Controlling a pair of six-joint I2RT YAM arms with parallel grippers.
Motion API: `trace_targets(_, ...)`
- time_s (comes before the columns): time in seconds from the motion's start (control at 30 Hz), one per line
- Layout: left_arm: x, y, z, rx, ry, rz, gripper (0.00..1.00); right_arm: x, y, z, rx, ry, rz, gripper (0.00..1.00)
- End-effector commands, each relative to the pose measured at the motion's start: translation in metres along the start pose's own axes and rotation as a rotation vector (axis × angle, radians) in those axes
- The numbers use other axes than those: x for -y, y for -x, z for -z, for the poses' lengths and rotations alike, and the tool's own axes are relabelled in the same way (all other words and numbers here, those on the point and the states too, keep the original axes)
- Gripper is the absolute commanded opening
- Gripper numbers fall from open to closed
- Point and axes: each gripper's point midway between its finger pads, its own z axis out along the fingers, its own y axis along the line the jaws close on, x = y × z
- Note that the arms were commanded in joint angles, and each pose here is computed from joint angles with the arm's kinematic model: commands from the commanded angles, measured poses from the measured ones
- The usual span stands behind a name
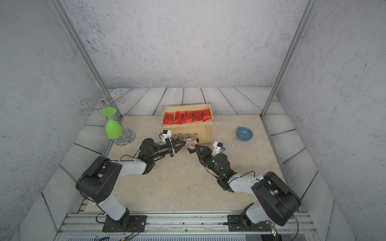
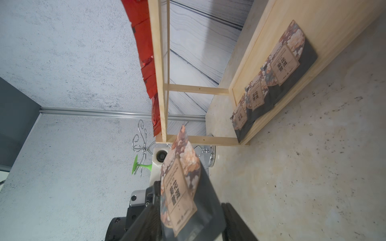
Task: Place the tea bags on the shelf by color
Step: Pick up the tea bag from the center of the board.
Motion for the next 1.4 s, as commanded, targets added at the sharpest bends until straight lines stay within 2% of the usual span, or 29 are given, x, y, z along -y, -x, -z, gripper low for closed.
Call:
trace_targets(0.0, 0.004, 0.002, 0.002, 0.004, -0.029, -0.009, 0.0, -0.008, -0.003, -0.008, -0.03, 0.026, -0.09, 0.53)
trace_targets(0.23, 0.003, 0.003, 0.001, 0.006, -0.053, 0.007, 0.0, -0.01, 0.0, -0.023, -0.035, 0.057, -0.127, 0.52)
trace_targets(0.5, -0.001, 0.002, 0.0, 0.002, -0.064, 0.02, 0.0, -0.012, 0.004, -0.035, -0.039, 0.077, -0.14, 0.45)
trace_targets(0.73, 0.0, 0.001, 0.001, 0.0, -0.066, 0.018, 0.0, -0.013, 0.006, -0.034, -0.029, 0.084, -0.135, 0.26)
trace_targets(0.93, -0.001, 0.001, 0.001, -0.001, -0.065, 0.021, 0.0, -0.014, 0.005, -0.032, -0.032, 0.079, -0.126, 0.06)
trace_targets(1.07, -0.003, 0.002, 0.002, 0.004, -0.061, 0.021, 0.0, -0.018, -0.001, -0.032, -0.072, 0.087, -0.112, 0.05)
trace_targets(1.37, -0.005, 0.003, 0.002, 0.007, -0.057, 0.02, 0.0, -0.016, -0.003, -0.023, -0.078, 0.08, -0.108, 0.13)
